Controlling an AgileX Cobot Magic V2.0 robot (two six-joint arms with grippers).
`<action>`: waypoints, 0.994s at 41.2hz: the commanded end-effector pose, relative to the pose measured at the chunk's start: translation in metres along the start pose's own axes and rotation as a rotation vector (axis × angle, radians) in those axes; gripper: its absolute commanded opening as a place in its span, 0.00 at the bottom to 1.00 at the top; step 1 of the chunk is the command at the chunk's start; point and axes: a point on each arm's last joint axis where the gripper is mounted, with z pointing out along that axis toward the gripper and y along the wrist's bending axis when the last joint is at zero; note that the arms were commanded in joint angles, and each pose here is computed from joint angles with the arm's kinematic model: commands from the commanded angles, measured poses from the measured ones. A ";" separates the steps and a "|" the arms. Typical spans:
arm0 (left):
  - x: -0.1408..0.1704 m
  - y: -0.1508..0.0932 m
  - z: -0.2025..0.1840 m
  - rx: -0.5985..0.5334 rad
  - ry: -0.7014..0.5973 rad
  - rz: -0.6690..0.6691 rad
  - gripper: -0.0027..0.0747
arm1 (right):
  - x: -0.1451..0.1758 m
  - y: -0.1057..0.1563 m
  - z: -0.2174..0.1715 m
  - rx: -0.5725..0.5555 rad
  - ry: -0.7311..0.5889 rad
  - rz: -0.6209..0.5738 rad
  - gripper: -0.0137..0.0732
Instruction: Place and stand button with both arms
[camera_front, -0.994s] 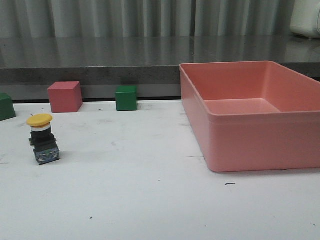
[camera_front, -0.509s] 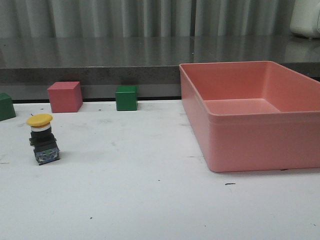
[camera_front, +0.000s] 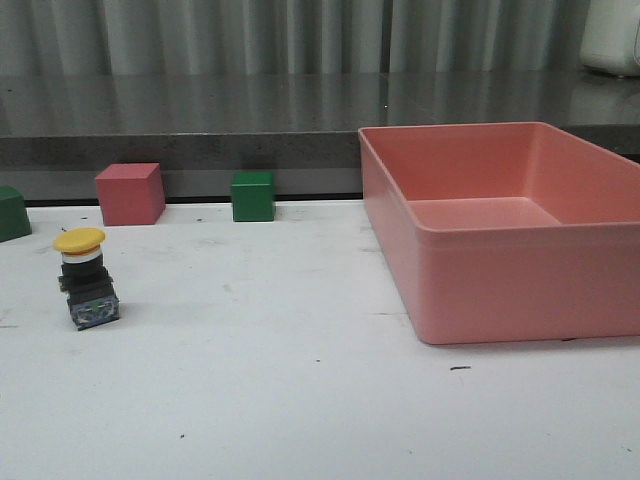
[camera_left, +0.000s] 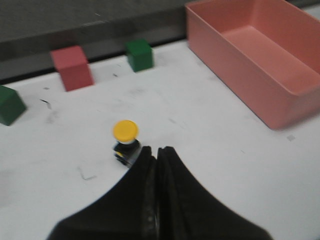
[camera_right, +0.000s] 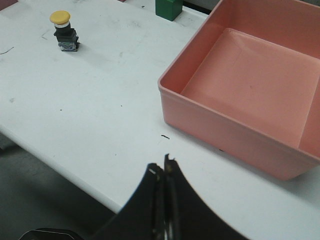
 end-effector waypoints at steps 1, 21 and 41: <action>0.003 0.011 -0.002 -0.108 -0.233 -0.034 0.01 | -0.012 -0.001 -0.004 0.010 -0.088 -0.010 0.08; 0.114 0.021 0.005 -0.275 -0.391 -0.184 0.01 | -0.012 -0.001 -0.004 0.010 -0.088 -0.010 0.08; 0.126 0.021 0.004 -0.296 -0.424 -0.204 0.01 | -0.012 -0.001 -0.004 0.010 -0.088 -0.010 0.08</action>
